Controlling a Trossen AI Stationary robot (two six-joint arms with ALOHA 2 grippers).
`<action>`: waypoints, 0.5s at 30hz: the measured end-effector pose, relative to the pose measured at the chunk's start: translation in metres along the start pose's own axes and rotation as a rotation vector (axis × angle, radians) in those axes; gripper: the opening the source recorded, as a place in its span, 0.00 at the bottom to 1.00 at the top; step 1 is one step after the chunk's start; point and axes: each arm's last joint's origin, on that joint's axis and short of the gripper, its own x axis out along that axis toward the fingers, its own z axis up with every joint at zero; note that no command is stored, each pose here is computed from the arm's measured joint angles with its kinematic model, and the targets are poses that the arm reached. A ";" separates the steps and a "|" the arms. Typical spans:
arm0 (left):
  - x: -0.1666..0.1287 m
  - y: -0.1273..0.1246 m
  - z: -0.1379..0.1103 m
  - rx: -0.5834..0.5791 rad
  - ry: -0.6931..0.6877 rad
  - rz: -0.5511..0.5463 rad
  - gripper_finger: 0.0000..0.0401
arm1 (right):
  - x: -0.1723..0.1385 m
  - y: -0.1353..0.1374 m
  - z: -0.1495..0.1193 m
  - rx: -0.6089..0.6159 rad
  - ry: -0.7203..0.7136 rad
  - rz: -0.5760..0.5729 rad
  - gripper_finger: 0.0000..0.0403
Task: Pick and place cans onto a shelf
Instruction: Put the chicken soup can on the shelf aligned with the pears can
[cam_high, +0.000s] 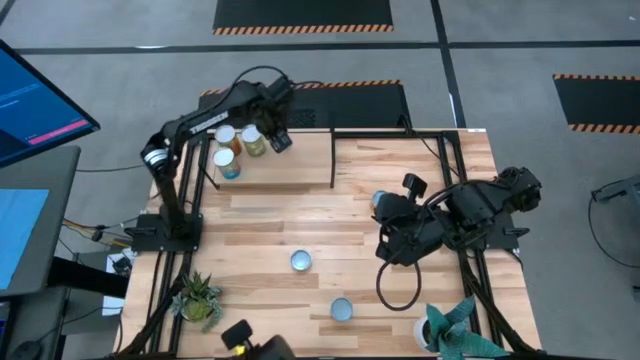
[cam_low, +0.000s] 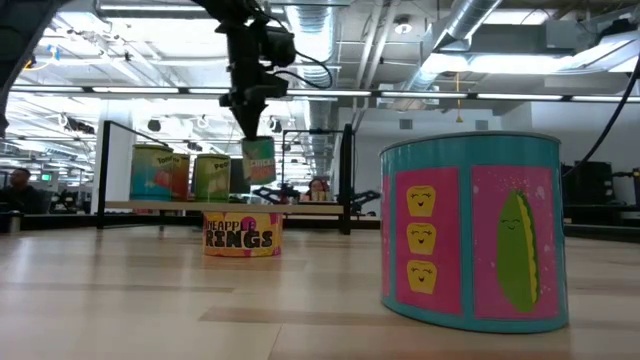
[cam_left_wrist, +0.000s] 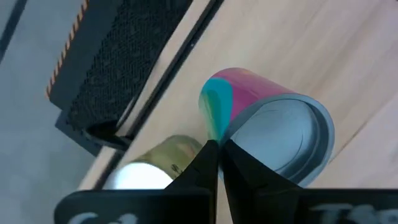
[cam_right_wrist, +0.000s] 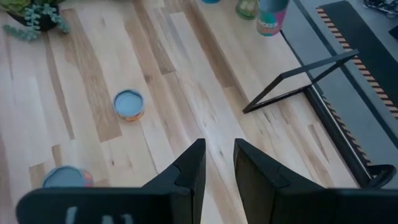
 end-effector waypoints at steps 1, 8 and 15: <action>-0.001 0.001 0.004 0.018 0.014 0.009 0.00 | 0.000 0.000 0.000 0.000 0.000 0.001 0.26; 0.011 0.007 0.031 0.149 0.144 0.009 0.00 | -0.003 0.003 -0.002 -0.012 0.000 0.014 0.26; 0.026 0.007 0.045 0.215 0.187 0.004 0.00 | -0.006 0.007 -0.005 -0.025 -0.003 0.027 0.26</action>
